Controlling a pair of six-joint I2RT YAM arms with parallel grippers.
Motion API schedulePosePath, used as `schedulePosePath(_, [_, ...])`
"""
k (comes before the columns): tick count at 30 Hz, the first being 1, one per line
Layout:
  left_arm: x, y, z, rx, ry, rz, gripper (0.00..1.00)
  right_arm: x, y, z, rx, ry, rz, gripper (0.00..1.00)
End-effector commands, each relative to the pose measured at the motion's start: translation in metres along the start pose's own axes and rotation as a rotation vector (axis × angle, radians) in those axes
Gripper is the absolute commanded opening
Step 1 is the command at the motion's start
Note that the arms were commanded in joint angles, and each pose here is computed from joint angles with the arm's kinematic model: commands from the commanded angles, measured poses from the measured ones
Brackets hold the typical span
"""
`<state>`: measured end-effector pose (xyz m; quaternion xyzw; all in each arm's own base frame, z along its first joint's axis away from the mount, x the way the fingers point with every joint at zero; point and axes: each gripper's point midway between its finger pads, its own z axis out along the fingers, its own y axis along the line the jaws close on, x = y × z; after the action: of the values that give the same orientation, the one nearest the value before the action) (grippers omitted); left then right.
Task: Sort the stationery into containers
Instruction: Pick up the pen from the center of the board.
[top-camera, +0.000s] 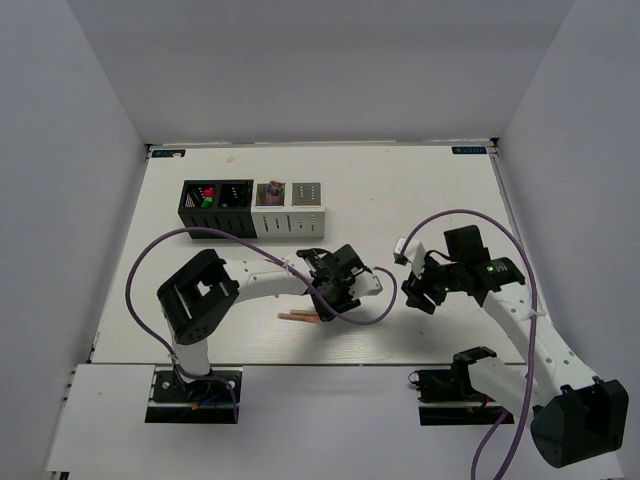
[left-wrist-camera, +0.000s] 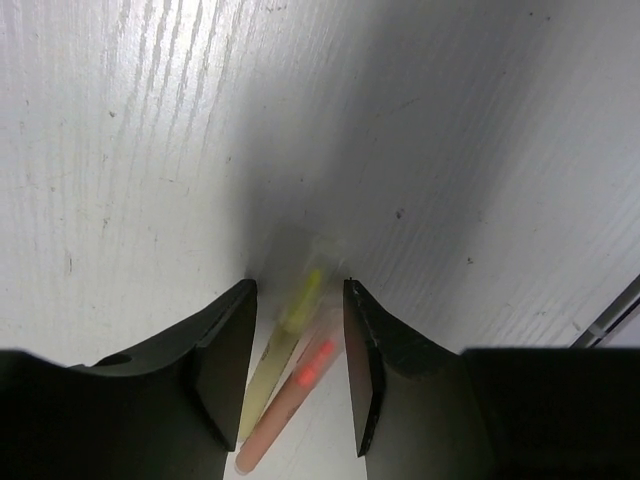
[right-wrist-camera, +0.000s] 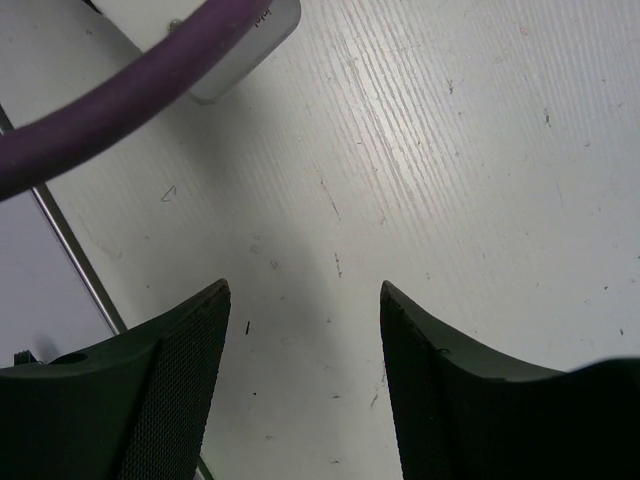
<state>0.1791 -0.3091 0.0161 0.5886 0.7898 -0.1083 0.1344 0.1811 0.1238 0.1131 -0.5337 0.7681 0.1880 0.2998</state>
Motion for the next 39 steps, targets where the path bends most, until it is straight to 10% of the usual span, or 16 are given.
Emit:
schedulePosePath(1, [0.006,0.001,0.009,-0.016,0.023,0.021,0.51,-0.004,0.003,-0.005,-0.009,-0.027,-0.009,0.65])
schedulePosePath(12, [0.018,0.032,0.03,-0.184,0.08,0.051,0.02,-0.006,0.003,-0.009,0.001,-0.046,0.007,0.65])
schedulePosePath(16, [-0.003,0.052,0.021,-0.223,0.018,0.016,0.0,-0.003,-0.001,-0.009,0.019,-0.039,0.027,0.9])
schedulePosePath(19, [-0.03,0.073,0.002,-0.275,-0.071,-0.023,0.0,-0.002,-0.003,-0.007,0.026,-0.04,0.03,0.9])
schedulePosePath(21, [-0.055,0.087,-0.028,-0.307,-0.175,-0.073,0.0,0.001,-0.001,-0.006,0.013,-0.027,0.045,0.69])
schedulePosePath(23, [-0.078,0.089,-0.058,-0.317,-0.287,-0.103,0.0,0.0,-0.002,-0.005,0.002,-0.026,0.059,0.0])
schedulePosePath(25, [-0.102,0.089,-0.093,-0.329,-0.413,-0.137,0.0,0.002,0.003,-0.005,-0.023,-0.017,0.071,0.0])
schedulePosePath(26, [-0.113,0.089,-0.117,-0.342,-0.483,-0.141,0.0,0.002,0.003,-0.003,-0.032,-0.013,0.072,0.14])
schedulePosePath(27, [-0.123,0.092,-0.131,-0.355,-0.535,-0.154,0.0,0.001,0.002,-0.003,-0.028,-0.018,0.076,0.63])
schedulePosePath(28, [-0.133,0.093,-0.15,-0.359,-0.594,-0.187,0.0,-0.001,0.0,-0.004,-0.02,-0.02,0.079,0.9])
schedulePosePath(31, [-0.163,0.102,-0.219,-0.365,-0.812,-0.272,0.0,-0.001,0.001,-0.005,-0.013,-0.034,0.063,0.91])
schedulePosePath(32, [-0.163,0.114,-0.232,-0.383,-0.847,-0.321,0.0,-0.001,0.003,-0.004,-0.015,-0.038,0.055,0.88])
schedulePosePath(34, [-0.173,0.137,-0.261,-0.436,-0.976,-0.408,0.0,-0.002,0.009,-0.003,-0.048,-0.057,0.037,0.0])
schedulePosePath(36, [-0.175,0.171,-0.289,-0.543,-1.111,-0.472,0.0,-0.005,0.011,-0.004,-0.069,-0.059,0.047,0.0])
schedulePosePath(37, [-0.178,0.18,-0.301,-0.581,-1.18,-0.497,0.0,-0.005,0.011,-0.004,-0.071,-0.057,0.051,0.09])
schedulePosePath(39, [-0.159,0.216,-0.292,-0.654,-1.176,-0.582,0.0,-0.006,0.011,-0.003,-0.079,-0.062,0.057,0.71])
